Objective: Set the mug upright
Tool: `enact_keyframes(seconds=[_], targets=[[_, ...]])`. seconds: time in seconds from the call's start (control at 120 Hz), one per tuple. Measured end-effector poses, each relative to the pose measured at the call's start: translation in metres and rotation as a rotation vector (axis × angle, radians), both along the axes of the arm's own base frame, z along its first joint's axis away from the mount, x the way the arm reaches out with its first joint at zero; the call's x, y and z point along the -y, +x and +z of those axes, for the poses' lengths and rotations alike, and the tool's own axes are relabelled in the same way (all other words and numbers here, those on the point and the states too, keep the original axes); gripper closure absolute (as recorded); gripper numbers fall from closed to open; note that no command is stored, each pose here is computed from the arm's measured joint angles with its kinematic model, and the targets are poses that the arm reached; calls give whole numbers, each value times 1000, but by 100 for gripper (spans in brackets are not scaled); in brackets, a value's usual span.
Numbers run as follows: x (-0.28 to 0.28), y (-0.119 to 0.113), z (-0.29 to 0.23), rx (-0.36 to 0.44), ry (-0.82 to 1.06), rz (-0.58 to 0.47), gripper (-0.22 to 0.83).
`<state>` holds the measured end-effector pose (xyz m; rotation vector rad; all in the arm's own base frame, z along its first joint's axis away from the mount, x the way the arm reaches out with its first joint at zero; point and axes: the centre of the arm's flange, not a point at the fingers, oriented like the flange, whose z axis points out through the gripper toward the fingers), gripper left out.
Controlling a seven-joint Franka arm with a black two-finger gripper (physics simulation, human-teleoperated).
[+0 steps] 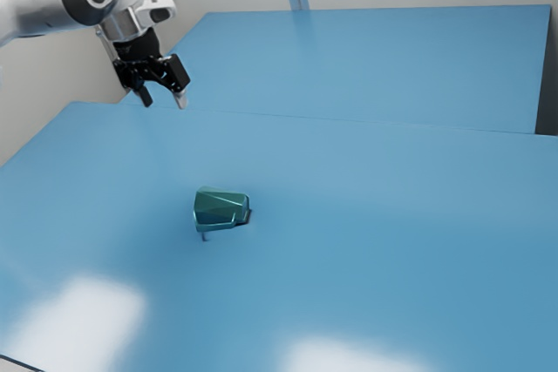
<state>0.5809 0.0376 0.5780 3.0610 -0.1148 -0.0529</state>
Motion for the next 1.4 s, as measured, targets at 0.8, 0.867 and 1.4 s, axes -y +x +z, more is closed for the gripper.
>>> enact_keyframes(seconds=[0.8, 0.867, 1.4], targets=[[-78, -31, -188, 16, -495, 214, 0], [-84, -26, -199, 32, -510, 217, 0], [-89, -23, -273, 85, -703, 239, 0]])
